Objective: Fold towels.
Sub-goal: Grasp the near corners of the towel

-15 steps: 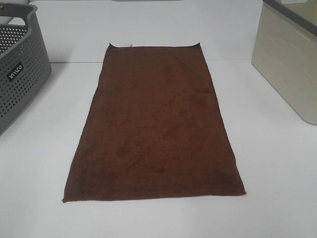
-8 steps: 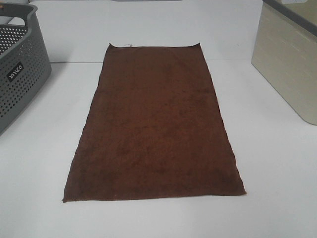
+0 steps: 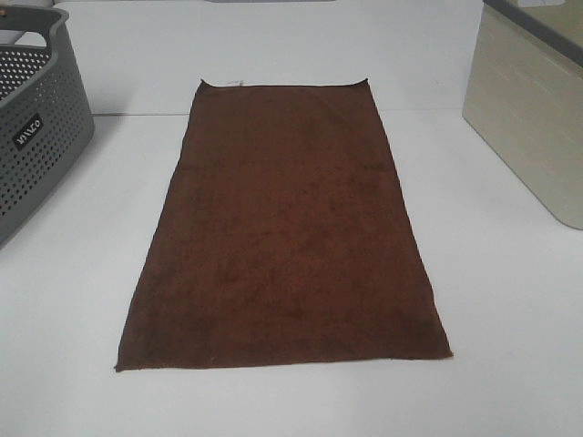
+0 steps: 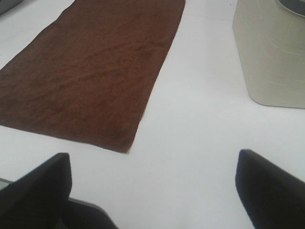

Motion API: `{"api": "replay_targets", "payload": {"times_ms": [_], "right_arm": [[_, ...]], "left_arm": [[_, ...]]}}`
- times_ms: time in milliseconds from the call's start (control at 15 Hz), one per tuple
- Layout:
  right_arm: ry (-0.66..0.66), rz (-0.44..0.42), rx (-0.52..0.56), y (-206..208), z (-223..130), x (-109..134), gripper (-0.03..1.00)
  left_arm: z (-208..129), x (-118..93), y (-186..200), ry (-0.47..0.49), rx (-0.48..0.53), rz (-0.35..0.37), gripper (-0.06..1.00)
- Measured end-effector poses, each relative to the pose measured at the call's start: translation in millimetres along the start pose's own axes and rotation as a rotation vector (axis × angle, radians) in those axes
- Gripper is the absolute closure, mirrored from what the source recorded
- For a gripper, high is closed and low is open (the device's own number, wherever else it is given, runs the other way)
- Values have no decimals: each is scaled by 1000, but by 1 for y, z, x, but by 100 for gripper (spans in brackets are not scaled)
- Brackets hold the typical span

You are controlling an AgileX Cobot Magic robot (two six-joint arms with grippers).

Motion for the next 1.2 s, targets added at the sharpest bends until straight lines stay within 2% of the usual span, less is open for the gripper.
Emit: {"api": "replay_targets", "payload": {"times_ms": [1200], "right_arm": [[0,0,0,0,0,0,9]], "left_arm": [[0,0,0,0,0,0,18]]}}
Point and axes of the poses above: a point on each arm's last joint axis where the gripper is mounted, y pointing back along that axis away from the gripper, x along the wrist's bending axis when the last joint is at zero, z = x × y, the point moved 2 cm from there along -y, pointing out along that axis toward the gripper, and after that the axes turned 6 degrees about y, right-handed, at the moved point
